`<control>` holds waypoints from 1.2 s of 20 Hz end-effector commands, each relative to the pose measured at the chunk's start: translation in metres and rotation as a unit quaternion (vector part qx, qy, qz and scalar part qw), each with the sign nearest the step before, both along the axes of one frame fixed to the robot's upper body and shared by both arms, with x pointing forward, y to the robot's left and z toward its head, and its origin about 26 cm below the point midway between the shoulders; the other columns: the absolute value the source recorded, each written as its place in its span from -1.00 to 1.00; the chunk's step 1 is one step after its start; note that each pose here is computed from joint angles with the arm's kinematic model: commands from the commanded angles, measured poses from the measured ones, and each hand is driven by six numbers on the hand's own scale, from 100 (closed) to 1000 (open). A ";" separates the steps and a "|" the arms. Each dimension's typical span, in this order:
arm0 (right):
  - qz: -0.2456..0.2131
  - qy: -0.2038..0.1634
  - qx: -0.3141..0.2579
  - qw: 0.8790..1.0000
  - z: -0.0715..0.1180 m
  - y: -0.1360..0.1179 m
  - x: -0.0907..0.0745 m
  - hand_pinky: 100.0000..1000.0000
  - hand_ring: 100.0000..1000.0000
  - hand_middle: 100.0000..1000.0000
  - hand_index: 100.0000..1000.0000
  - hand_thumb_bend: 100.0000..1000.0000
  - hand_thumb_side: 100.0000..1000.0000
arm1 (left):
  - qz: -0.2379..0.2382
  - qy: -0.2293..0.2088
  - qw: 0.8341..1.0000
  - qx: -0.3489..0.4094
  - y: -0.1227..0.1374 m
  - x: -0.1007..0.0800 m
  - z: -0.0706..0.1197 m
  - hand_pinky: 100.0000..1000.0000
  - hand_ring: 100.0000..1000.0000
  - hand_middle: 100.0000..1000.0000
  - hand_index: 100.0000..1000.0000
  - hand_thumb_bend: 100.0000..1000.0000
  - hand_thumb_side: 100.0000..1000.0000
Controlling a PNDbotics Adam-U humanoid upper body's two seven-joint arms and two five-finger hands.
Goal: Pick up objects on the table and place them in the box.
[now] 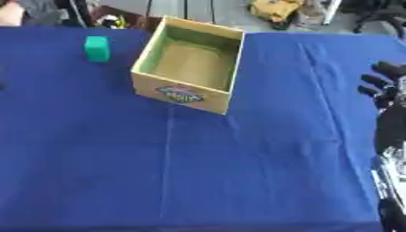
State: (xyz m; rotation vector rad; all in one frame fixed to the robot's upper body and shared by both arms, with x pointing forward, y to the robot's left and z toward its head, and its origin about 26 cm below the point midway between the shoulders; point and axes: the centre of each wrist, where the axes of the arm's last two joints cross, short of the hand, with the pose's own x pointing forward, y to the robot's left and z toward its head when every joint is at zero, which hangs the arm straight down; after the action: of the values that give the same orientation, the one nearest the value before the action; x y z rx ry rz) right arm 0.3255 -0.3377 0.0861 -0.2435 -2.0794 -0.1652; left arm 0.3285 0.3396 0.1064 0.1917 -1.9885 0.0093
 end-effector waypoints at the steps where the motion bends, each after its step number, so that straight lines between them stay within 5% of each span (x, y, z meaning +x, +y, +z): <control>1: 0.003 -0.015 -0.005 1.000 0.010 -0.002 0.000 0.39 0.45 0.48 0.55 -0.99 0.77 | -0.005 -0.017 1.000 0.008 -0.001 0.000 0.011 0.41 0.49 0.37 0.64 0.12 1.00; 16: 0.004 -0.015 -0.005 1.000 0.010 -0.002 0.000 0.39 0.45 0.48 0.55 -1.00 0.77 | -0.005 -0.019 1.000 0.013 -0.001 0.001 0.013 0.41 0.49 0.37 0.64 0.15 1.00; 24: 0.007 -0.012 -0.006 1.000 0.009 -0.001 0.000 0.39 0.44 0.48 0.55 -0.99 0.77 | 0.022 -0.038 0.994 0.102 0.001 0.026 0.056 0.41 0.49 0.36 0.61 0.44 1.00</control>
State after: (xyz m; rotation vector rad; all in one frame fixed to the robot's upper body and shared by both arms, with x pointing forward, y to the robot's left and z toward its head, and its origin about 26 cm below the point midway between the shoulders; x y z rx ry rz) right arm 0.3248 -0.3379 0.0852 -0.2406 -2.0753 -0.1639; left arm 0.3529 0.3336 0.1479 0.3063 -2.0503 -0.1102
